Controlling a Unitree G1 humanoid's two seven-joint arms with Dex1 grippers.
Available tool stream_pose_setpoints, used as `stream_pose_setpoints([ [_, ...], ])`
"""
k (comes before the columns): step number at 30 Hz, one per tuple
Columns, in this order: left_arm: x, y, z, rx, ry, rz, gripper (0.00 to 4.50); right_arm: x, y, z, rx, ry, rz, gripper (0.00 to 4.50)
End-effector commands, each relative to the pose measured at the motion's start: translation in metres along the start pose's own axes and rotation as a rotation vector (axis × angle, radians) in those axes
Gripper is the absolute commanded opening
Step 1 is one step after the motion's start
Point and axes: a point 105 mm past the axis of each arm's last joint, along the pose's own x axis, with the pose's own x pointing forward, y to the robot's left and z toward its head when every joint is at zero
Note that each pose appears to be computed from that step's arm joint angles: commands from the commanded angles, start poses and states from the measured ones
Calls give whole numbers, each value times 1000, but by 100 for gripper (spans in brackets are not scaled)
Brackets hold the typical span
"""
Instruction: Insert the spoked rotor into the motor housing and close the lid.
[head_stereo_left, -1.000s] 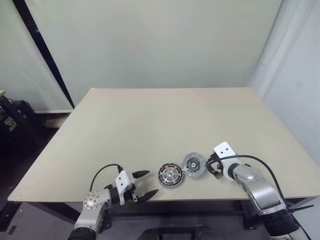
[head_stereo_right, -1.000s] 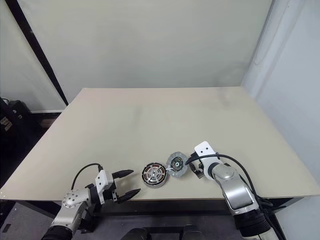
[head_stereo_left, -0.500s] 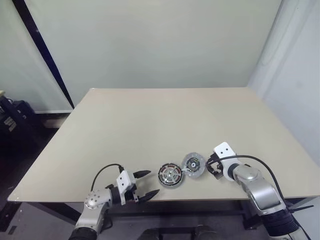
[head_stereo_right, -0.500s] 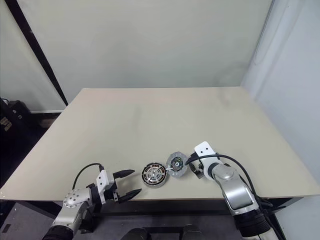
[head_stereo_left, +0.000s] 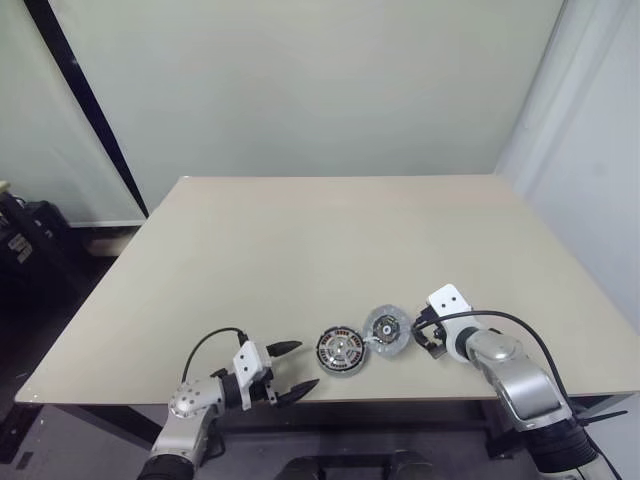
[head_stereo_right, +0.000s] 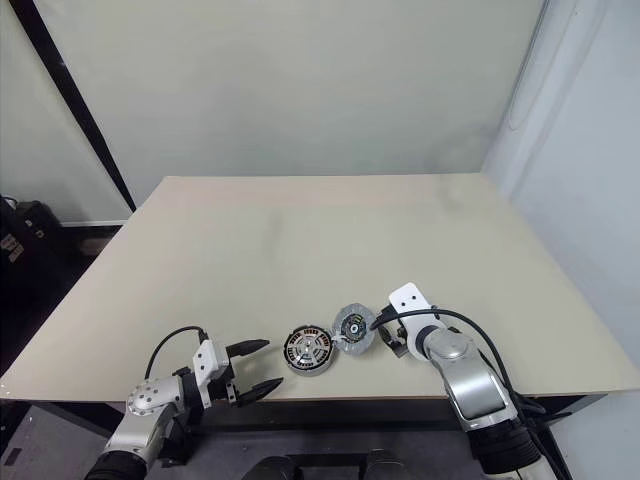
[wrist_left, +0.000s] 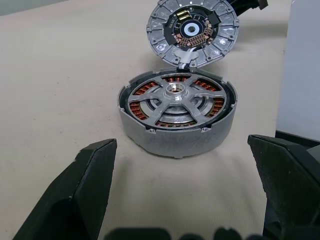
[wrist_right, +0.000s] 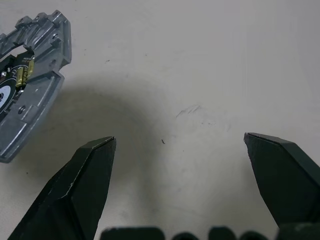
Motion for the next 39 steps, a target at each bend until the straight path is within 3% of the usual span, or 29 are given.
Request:
stream_pose_setpoints([
  [1, 4, 5, 13, 40, -37, 0, 450, -2, -4, 13, -14, -49, -17, 447],
  [25, 2, 4, 13, 42, -34, -1, 450, -1, 17, 32, 46, -127, 52, 447],
  [39, 4, 4, 13, 40, -37, -6, 450, -5, 22, 25, 9, -66, 100, 447],
])
